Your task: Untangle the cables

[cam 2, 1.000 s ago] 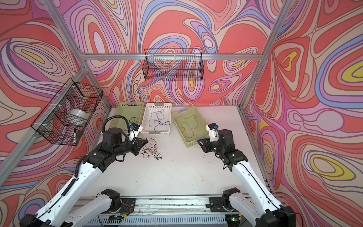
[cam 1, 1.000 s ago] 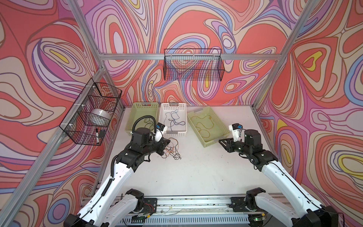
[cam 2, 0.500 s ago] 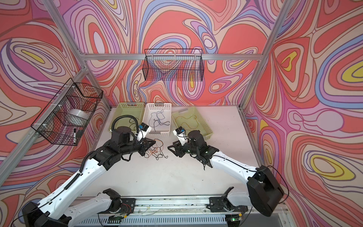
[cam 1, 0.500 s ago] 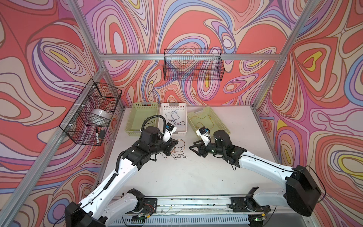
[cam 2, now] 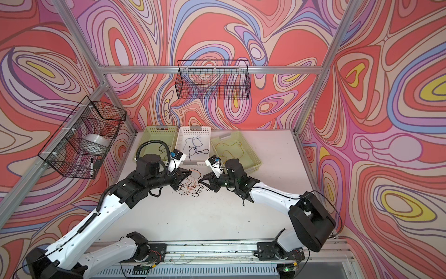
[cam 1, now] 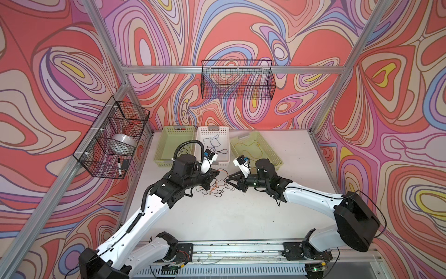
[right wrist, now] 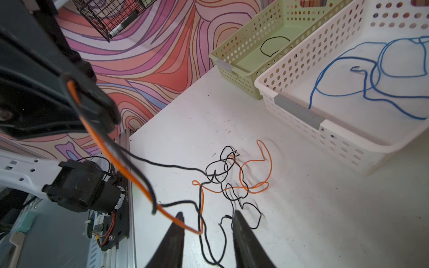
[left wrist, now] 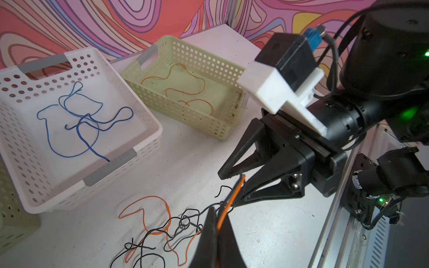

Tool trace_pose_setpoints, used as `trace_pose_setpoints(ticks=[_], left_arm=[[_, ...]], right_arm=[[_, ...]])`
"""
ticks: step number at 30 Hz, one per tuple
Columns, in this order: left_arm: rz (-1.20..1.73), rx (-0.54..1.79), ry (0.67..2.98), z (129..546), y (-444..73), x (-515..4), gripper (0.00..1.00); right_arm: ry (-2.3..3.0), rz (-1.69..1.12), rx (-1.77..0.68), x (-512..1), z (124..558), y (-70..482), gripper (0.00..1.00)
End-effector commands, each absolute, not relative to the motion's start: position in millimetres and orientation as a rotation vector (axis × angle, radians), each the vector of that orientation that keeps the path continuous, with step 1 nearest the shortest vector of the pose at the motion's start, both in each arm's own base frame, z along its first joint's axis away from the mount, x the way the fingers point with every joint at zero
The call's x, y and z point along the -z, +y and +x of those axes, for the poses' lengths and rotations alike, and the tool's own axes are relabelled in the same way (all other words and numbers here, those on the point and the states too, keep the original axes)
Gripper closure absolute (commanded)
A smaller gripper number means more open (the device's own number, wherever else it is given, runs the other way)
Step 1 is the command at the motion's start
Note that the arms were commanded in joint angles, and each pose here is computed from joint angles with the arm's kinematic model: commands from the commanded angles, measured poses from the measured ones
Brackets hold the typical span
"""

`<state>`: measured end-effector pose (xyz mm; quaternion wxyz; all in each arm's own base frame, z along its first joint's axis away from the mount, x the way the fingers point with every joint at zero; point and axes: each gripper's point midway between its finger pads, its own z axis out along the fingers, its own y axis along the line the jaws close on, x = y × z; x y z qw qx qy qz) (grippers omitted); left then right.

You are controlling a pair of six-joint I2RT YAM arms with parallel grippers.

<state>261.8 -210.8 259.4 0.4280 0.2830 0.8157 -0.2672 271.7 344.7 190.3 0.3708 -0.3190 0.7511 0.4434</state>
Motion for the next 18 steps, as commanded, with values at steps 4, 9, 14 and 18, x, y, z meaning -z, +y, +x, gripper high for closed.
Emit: trace_pose_setpoints(ticks=[4,9,14,18], left_arm=[[0.713,0.646,2.004,262,-210,-273,1.00],[0.654,0.493,1.988,264,-185,-281,1.00],[0.596,0.305,1.954,267,-155,-296,1.00],[0.541,0.206,1.948,270,-134,-306,1.00]], right_arm=[[1.909,-0.611,-1.040,-209,302,338,1.00],[1.944,-0.261,-0.747,-215,329,267,1.00],[1.990,-0.049,-0.514,-221,330,189,1.00],[1.975,0.054,-0.421,-233,319,142,1.00]])
